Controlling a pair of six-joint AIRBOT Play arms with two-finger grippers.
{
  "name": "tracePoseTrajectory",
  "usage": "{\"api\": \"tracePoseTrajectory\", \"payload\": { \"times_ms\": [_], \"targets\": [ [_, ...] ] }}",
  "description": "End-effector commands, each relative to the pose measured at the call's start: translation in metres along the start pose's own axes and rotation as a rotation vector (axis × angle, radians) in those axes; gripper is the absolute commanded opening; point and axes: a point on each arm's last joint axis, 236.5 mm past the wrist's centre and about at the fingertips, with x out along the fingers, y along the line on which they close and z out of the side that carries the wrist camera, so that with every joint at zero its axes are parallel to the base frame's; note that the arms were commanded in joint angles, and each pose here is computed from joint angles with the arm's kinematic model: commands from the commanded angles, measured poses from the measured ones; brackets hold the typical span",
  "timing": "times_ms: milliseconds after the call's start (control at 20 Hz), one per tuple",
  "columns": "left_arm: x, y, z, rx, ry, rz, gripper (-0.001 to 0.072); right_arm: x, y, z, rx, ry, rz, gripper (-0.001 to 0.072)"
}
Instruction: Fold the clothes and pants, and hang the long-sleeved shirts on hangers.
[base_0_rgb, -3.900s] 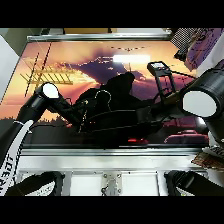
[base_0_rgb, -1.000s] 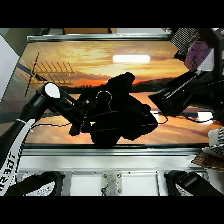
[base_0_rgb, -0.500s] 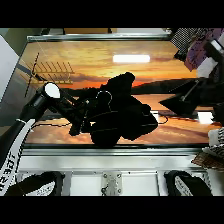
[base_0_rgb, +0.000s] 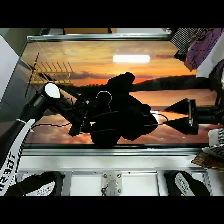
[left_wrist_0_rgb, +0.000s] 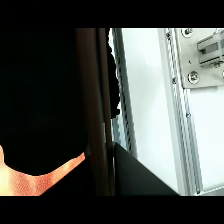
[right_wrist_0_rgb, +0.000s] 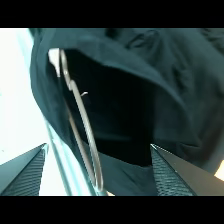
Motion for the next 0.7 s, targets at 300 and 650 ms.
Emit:
{"api": "tracePoseTrajectory", "payload": {
  "times_ms": [300,650],
  "targets": [
    [0.000,0.000,0.000,0.000,0.000,0.000,0.0010,0.031,0.003,-0.004,-0.070,-0.125,0.113,0.0716],
    [0.000,0.000,0.000,0.000,0.000,0.000,0.0009,0.056,0.005,-0.007,-0.066,-0.096,0.160,0.0716]
  ]
}}
